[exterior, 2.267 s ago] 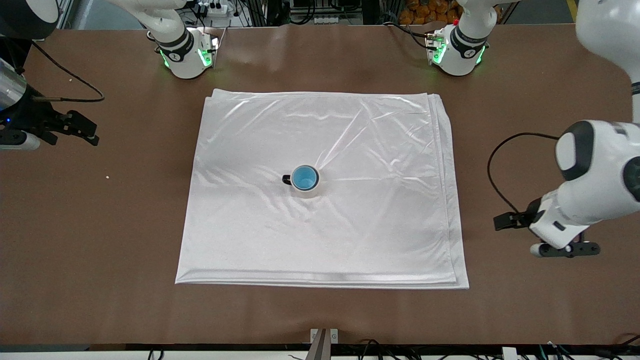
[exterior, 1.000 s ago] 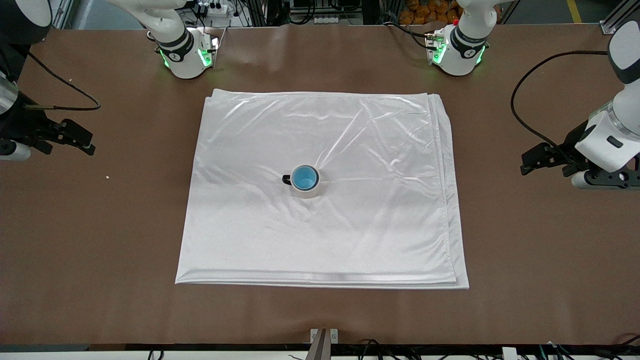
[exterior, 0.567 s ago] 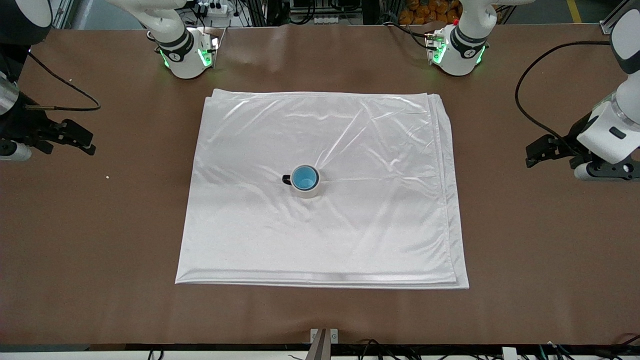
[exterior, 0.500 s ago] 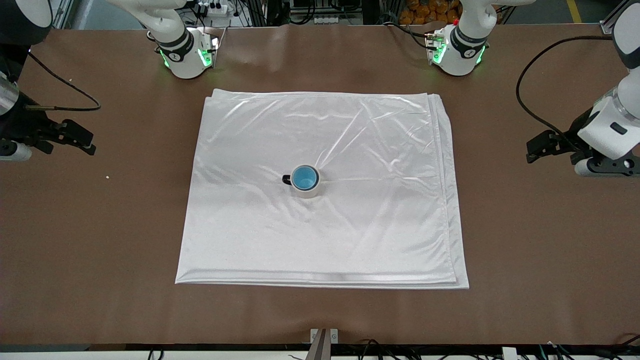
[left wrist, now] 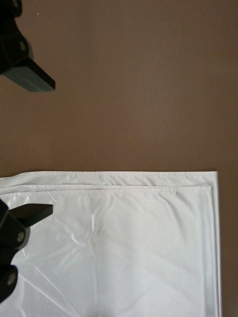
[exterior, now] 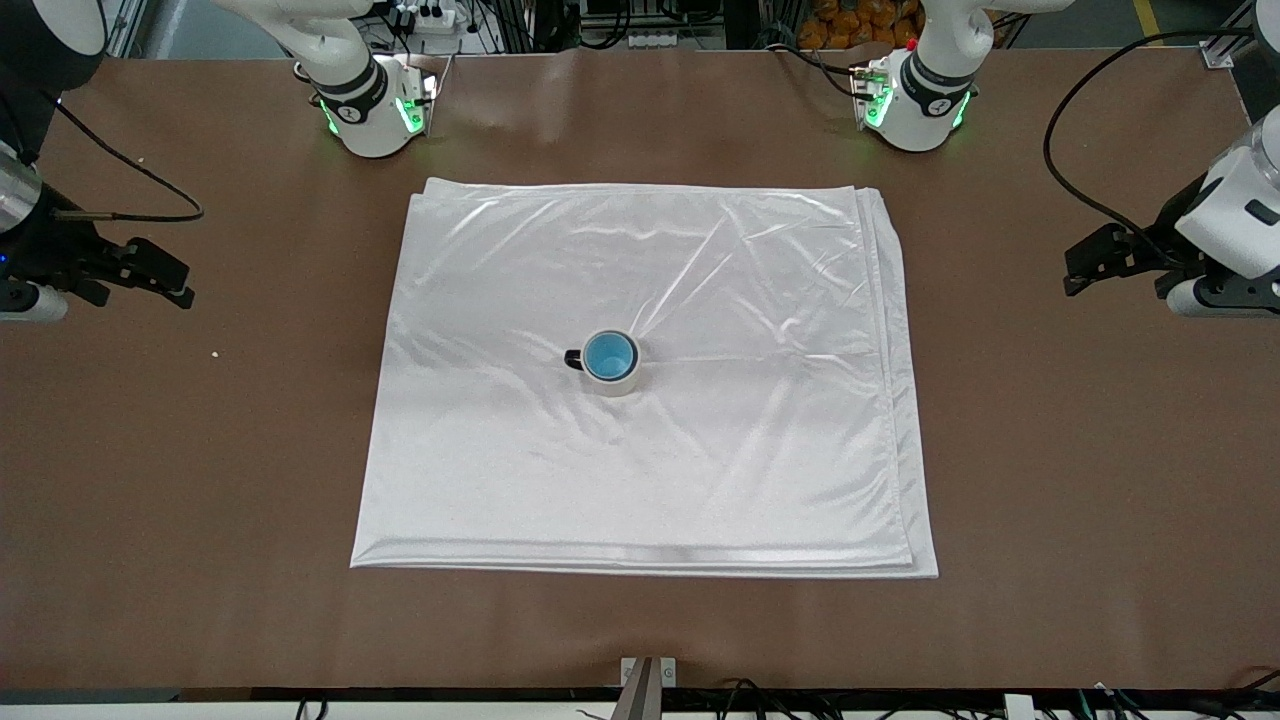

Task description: Place blue cup into white mug on cloth

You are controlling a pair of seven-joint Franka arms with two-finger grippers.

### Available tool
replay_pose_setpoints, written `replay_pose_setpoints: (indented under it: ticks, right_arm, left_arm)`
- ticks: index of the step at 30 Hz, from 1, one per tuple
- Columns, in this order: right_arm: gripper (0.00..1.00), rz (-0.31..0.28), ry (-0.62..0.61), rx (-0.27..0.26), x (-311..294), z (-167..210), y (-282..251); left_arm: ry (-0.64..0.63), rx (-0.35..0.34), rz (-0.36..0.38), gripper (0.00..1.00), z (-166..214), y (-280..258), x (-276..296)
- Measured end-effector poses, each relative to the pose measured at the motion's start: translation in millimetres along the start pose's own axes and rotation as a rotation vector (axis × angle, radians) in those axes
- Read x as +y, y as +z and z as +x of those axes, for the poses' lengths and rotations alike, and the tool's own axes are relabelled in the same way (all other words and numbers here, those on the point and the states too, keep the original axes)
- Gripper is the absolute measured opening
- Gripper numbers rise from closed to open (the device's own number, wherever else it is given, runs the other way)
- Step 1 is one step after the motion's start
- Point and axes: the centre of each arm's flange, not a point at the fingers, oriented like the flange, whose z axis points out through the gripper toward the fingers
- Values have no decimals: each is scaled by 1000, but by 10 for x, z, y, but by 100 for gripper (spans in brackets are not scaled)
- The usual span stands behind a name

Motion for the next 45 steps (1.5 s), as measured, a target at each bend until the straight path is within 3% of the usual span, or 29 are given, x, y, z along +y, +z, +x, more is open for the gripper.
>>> replay_pose_setpoints:
  ticks: [21, 45]
  right_arm:
    - [100, -1, 3, -18, 12, -16, 20]
    - [100, -1, 6, -18, 27, -14, 22]
  left_arm:
    - [-12, -17, -4, 100, -212, -253, -91]
    - [-20, -52, -1, 100, -158, -58, -126]
